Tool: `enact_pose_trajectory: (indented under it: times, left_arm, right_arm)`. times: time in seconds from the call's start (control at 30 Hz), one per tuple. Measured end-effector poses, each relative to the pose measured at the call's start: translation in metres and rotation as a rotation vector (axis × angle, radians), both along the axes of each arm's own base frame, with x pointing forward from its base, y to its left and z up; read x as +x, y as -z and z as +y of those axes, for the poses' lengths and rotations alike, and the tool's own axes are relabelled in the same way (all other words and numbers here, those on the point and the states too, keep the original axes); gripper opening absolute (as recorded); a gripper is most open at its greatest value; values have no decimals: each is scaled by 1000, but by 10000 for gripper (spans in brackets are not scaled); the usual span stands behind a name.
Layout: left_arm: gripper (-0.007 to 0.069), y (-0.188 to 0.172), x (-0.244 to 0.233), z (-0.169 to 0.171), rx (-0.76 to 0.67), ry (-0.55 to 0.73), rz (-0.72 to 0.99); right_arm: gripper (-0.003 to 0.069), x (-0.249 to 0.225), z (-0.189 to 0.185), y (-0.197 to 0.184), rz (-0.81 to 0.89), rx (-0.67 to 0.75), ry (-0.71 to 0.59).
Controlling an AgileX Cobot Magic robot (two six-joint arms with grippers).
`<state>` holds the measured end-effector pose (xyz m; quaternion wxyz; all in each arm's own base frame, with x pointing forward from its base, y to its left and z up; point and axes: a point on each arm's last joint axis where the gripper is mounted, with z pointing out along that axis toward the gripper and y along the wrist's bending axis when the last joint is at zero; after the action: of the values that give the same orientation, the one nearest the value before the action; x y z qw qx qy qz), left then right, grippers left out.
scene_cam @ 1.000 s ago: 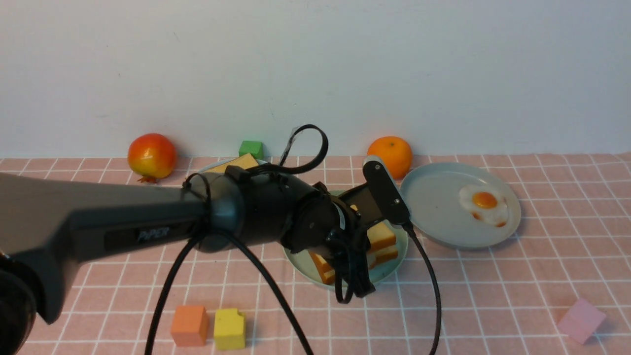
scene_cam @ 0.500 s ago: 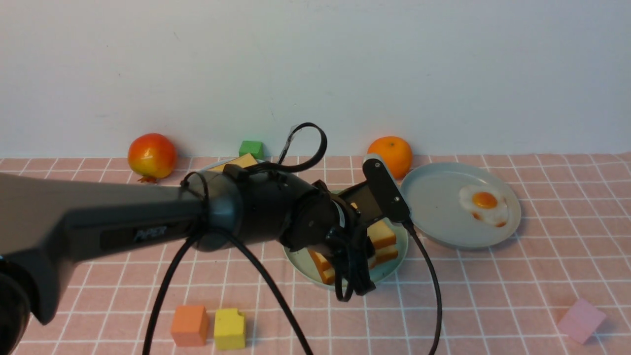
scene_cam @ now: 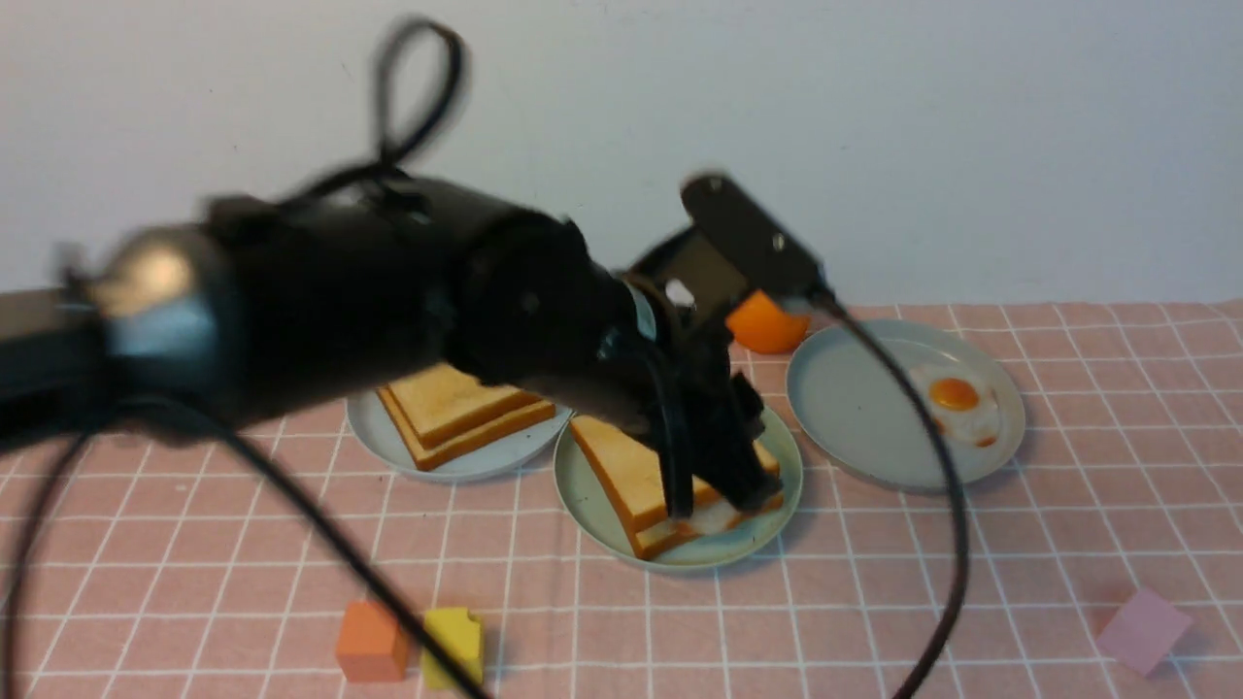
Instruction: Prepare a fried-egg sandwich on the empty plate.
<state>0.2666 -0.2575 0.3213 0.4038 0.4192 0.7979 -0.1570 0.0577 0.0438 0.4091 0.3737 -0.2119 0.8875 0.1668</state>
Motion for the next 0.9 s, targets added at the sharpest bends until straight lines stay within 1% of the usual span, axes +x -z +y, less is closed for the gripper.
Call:
enact_pose_trajectory:
  times: [0.03, 0.07, 0.13, 0.23, 0.3, 0.43, 0.57, 0.67, 0.77, 0.9]
  left_arm:
    - [162, -33, -24, 12, -91, -9, 0]
    - [102, -55, -46, 27, -166, -8, -3]
    - [16, -77, -78, 50, -267, 3, -40]
    - [12, -86, -119, 88, -446, -18, -115]
    - [12, -77, -139, 111, -528, -42, -138]
    - [12, -49, -166, 143, -596, -73, -173]
    - [12, -24, -186, 169, -674, -106, -245]
    - [12, -13, -195, 180, -704, -115, -274]
    - [12, -3, -199, 184, -708, -119, -266]
    - [12, 18, -200, 183, -654, -117, -211]
  right_arm:
    - [85, -2, -1, -1, -7, 4, 0]
    - [85, -5, -3, -1, -16, 11, -1]
    - [85, -13, -8, 0, -35, 27, 2]
    - [85, -28, -18, 3, -52, 82, 37]
    - [85, -36, -24, 8, -58, 111, 69]
    - [85, -45, -35, 21, -75, 114, 122]
    - [85, -47, -37, 29, -61, 124, 143]
    - [86, -47, -37, 29, -58, 128, 147]
    - [89, -47, -37, 31, -53, 126, 148]
    - [95, -46, -37, 33, -47, 118, 153]
